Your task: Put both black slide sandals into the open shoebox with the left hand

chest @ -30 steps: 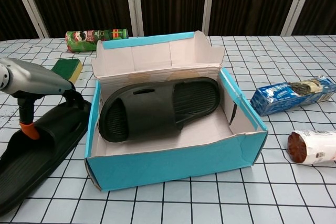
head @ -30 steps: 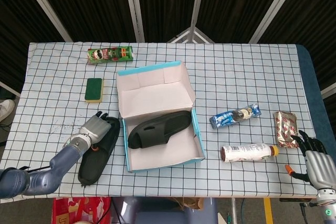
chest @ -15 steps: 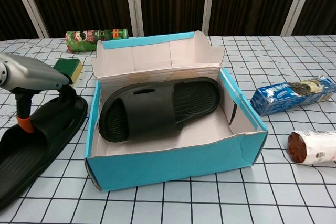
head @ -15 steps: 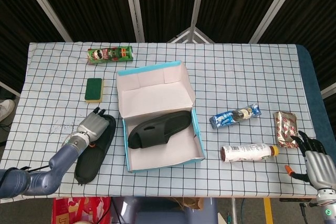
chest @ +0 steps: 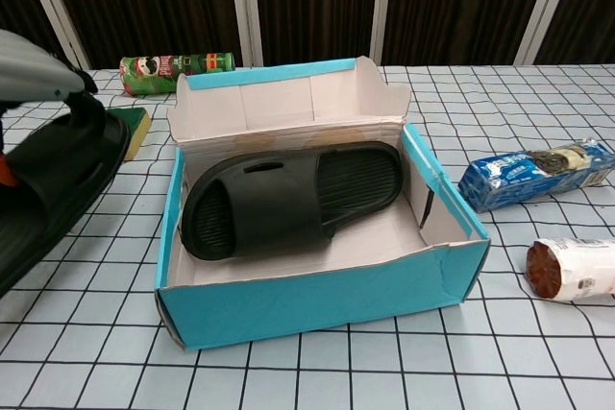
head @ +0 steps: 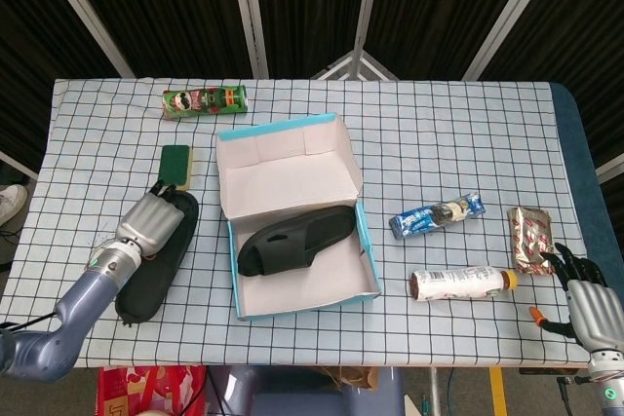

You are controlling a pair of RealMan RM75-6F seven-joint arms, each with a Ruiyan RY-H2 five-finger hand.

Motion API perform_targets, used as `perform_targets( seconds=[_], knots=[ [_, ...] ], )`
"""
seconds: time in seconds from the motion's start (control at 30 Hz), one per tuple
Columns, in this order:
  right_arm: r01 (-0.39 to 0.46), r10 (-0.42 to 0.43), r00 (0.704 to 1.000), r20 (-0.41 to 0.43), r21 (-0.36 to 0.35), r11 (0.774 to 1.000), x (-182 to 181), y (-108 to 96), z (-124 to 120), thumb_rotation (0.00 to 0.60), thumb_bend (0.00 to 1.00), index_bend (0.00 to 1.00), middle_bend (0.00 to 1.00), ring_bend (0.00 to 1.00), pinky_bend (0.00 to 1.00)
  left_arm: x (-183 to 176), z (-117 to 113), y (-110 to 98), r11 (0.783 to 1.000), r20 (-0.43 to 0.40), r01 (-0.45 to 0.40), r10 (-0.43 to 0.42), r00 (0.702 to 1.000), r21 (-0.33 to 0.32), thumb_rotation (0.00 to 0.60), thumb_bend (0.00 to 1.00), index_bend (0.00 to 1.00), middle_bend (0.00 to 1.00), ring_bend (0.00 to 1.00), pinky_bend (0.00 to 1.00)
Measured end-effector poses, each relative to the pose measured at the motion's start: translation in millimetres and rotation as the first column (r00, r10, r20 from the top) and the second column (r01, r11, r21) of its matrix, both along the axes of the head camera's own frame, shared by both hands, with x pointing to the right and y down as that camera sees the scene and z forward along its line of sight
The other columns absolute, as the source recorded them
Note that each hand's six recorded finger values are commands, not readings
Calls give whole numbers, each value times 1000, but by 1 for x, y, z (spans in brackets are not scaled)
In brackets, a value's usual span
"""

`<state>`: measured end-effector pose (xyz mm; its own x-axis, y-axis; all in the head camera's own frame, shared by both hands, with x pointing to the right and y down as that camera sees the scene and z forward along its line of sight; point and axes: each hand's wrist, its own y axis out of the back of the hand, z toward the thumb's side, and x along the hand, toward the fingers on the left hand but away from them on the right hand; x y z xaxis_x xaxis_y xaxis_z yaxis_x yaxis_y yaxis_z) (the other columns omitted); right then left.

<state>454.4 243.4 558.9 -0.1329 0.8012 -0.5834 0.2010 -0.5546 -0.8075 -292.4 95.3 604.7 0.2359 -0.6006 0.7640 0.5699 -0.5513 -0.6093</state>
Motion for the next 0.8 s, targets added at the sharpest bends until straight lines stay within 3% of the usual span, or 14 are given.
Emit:
perform_targets(
  seconds=[0.2,0.33,0.43,0.57,0.8],
  knots=[
    [-4,4,1000,8,6,1000,0,0,-2,600,273,173,62,119,69,3,-72,-20,985,-47,-44,52,998,165,600,310,544,537,66,29],
    [-11,11,1000,13,7,1000,2,1,-3,600,272,173,62,119,68,26,-111,-30,942,-101,-135,173,980,307,600,310,555,546,79,29],
    [-11,11,1000,15,7,1000,2,1,-4,600,272,173,63,119,69,54,-130,-29,875,-119,-248,323,939,415,600,310,557,547,79,29],
    [-10,10,1000,13,9,1000,4,1,-4,600,272,173,62,119,69,95,-140,-15,746,-80,-409,521,850,525,600,311,560,548,79,29],
    [-15,15,1000,15,3,1000,5,2,-4,600,272,173,62,119,69,154,-112,10,627,-28,-568,684,729,533,600,310,560,551,79,29]
  ],
)
